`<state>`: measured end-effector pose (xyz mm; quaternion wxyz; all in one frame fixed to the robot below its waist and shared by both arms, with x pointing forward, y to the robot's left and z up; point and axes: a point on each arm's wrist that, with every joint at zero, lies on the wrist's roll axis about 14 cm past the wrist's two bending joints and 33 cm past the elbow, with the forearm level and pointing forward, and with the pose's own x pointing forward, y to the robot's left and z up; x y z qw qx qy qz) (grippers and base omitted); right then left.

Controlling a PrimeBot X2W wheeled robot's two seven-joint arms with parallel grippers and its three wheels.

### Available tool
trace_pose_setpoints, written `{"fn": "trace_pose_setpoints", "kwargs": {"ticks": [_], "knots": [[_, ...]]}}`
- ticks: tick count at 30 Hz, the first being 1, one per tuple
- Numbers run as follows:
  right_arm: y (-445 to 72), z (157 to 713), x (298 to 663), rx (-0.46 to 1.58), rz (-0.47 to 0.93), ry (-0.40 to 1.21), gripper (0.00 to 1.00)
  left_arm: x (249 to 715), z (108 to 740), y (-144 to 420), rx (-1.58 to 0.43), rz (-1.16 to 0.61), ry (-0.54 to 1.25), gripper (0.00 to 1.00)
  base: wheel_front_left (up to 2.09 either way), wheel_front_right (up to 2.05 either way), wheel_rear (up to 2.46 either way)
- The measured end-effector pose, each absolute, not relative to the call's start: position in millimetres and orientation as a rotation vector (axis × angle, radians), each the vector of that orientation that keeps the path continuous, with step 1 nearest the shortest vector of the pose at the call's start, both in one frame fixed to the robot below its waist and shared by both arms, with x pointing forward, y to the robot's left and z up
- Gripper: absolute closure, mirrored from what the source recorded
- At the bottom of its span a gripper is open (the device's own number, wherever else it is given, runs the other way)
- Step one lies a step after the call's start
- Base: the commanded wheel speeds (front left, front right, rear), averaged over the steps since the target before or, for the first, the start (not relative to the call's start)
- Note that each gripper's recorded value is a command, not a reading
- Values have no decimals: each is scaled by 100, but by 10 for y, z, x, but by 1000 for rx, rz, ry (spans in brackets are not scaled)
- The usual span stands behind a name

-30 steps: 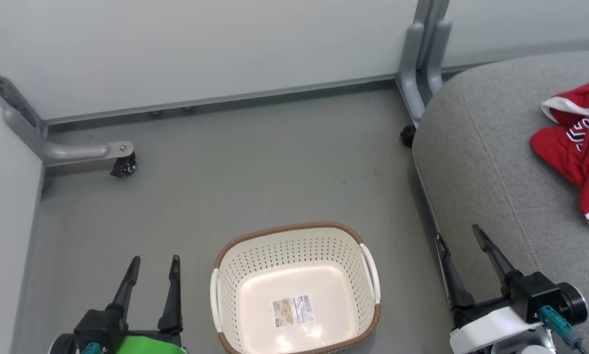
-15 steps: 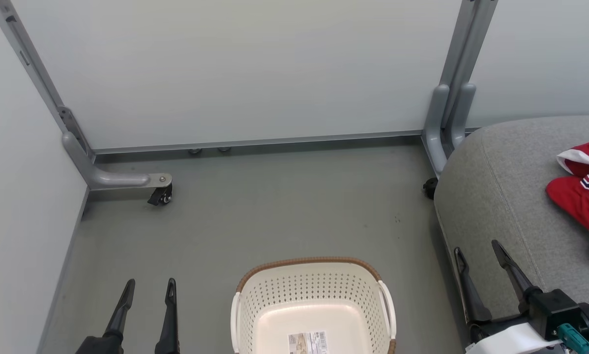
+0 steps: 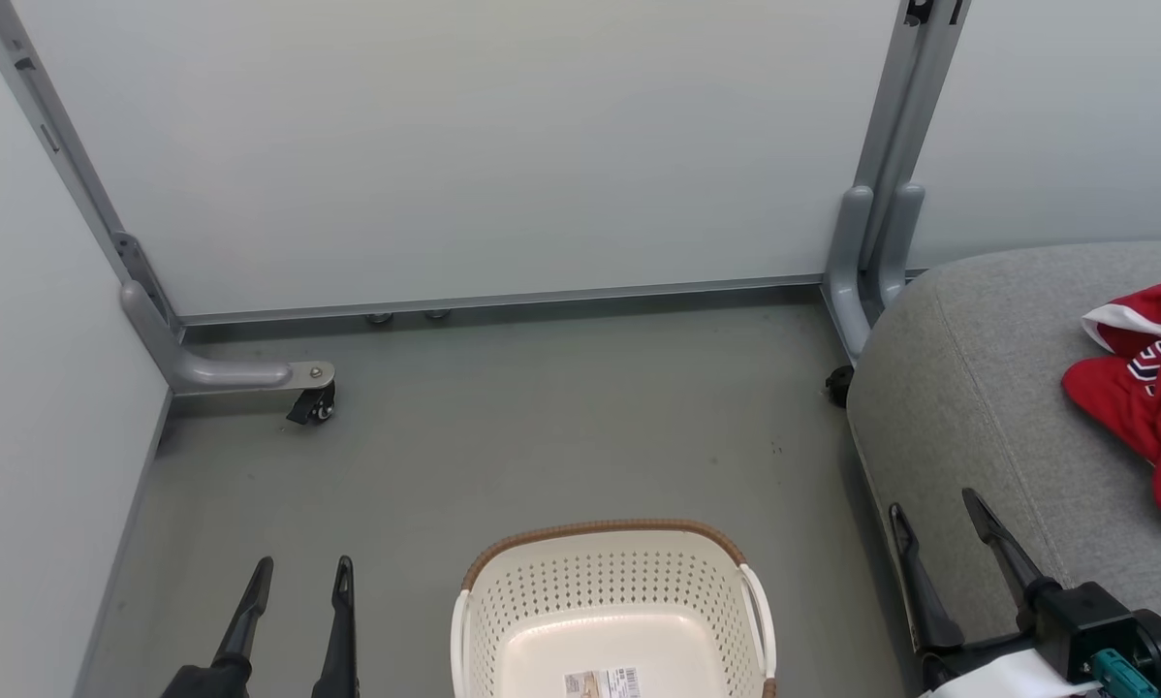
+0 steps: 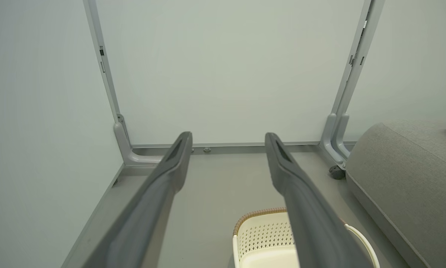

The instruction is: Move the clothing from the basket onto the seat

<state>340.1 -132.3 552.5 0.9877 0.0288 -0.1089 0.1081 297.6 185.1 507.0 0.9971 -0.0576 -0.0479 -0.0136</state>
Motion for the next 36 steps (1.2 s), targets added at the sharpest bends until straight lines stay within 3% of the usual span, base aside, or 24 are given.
{"fn": "trace_pose_setpoints", "kwargs": {"ticks": [2, 3, 9, 36], "knots": [[-1322, 5519, 3399, 56, 217, -217, 0, 2975, 5047, 1822, -116, -35, -88, 0, 0, 0, 0], [-1319, 5478, 3393, 58, 217, -204, 100, 2969, 5005, 1811, -115, -38, -75, 100, 0, 0, 0], [-1314, 5269, 3361, 91, 209, -134, 100, 2945, 4843, 1800, -140, -34, -20, 100, 0, 0, 0], [-1573, 5165, 3533, 593, 101, -43, 100, 3169, 4848, 1985, -628, 55, 3, 100, 0, 0, 0]]}}
